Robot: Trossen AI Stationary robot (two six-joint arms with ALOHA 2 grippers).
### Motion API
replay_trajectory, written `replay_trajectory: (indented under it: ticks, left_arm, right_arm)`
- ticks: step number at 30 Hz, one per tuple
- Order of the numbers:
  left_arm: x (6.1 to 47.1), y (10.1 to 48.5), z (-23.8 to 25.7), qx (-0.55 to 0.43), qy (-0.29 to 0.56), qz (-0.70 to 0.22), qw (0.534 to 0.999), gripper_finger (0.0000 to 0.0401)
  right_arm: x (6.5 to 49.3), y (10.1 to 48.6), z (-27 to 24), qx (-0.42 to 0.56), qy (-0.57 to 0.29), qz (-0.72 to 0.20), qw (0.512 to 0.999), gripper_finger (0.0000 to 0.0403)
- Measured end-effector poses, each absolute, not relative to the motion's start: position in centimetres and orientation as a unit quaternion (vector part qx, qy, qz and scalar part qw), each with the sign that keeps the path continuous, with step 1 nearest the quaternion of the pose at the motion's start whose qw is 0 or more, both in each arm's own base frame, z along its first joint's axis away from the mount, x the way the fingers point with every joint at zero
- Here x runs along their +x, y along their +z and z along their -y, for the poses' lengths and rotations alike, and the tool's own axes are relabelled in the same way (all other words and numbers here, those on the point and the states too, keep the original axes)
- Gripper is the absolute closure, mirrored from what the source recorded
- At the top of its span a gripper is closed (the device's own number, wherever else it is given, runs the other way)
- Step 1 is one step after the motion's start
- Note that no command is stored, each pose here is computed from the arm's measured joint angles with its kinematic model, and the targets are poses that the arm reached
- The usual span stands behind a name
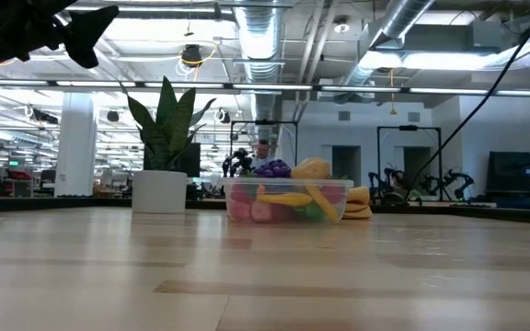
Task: Pick and placing Produce into tupperware
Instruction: Return to Home Position
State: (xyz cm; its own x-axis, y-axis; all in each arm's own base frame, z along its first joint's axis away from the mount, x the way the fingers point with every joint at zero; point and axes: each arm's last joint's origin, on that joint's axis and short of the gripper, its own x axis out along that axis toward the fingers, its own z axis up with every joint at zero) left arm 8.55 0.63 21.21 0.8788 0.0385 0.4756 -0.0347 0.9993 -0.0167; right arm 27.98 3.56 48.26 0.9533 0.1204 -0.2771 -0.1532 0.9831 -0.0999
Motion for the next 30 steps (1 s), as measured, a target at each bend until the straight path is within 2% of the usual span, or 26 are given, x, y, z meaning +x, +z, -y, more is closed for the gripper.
replay_trajectory:
  ticks: [15, 22, 30]
  left_arm:
    - [9.5, 18.5, -0.7, -0.028, 0.014, 0.102, 0.994, 0.0155]
    - [9.7, 17.5, -0.5, -0.031, -0.013, 0.047, 0.998, 0.0155]
    - [9.7, 17.1, -0.5, -0.008, -0.012, 0.027, 1.0, 0.0155]
  right_arm:
    - [28.0, 48.3, -3.2, -0.059, 0.064, -0.136, 0.987, 0.0188]
    - [28.0, 48.3, -3.2, -0.059, 0.064, -0.136, 0.987, 0.0188]
    - [28.0, 48.3, -3.2, -0.054, 0.063, -0.137, 0.987, 0.0188]
